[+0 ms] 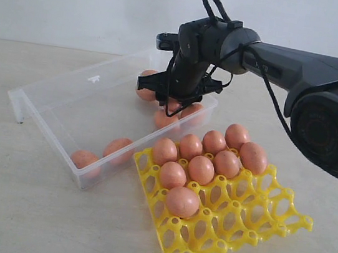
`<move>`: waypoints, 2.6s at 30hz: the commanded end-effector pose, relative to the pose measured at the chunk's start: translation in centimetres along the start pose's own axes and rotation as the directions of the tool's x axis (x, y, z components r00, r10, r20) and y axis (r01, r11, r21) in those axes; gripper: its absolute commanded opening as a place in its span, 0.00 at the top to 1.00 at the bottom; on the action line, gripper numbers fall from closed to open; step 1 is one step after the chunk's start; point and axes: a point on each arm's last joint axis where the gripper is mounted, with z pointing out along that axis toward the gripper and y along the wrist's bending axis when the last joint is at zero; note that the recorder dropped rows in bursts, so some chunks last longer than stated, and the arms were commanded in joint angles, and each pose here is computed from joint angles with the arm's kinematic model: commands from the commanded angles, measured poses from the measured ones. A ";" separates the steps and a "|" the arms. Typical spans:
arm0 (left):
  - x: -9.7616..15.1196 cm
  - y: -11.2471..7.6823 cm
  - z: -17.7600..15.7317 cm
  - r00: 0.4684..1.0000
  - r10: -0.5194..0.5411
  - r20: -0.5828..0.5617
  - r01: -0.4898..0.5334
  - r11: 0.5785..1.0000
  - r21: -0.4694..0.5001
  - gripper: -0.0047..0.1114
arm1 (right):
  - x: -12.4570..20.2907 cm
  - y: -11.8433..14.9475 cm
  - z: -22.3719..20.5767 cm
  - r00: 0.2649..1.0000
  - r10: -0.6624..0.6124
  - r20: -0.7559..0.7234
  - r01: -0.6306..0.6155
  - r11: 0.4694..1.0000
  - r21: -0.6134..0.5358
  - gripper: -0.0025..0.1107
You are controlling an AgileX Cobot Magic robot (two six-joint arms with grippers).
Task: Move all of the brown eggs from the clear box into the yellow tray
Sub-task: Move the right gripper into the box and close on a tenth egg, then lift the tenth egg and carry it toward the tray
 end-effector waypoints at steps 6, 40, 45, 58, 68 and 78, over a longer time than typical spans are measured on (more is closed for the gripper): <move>-0.1 0.0 0.0 1.000 0.002 0.007 -0.001 1.000 -0.004 1.00 | 1.0 -0.4 -0.5 0.992 0.008 -0.127 -0.004 1.000 0.029 0.98; -0.1 0.0 0.0 1.000 0.002 0.007 -0.001 1.000 -0.004 1.00 | 15.2 -2.9 -24.6 0.705 -0.039 0.708 0.279 0.933 -0.226 0.98; -0.1 0.0 0.0 1.000 0.002 0.007 -0.001 1.000 -0.004 1.00 | 16.1 -9.2 -25.8 0.642 0.204 0.739 0.026 0.958 -0.286 0.98; -0.1 0.0 0.0 1.000 0.002 0.007 -0.001 1.000 -0.004 1.00 | 16.2 -13.6 -18.9 0.925 0.093 0.367 0.253 0.571 -0.781 0.98; -0.1 0.0 0.0 1.000 0.002 0.007 -0.001 1.000 -0.004 1.00 | 22.2 -11.6 -15.0 0.946 -0.091 0.313 0.282 0.710 -0.646 0.98; -0.1 0.0 0.0 1.000 0.002 0.007 -0.001 1.000 -0.004 1.00 | 22.0 -9.7 -13.9 0.917 -0.185 0.352 0.357 0.773 -0.524 0.98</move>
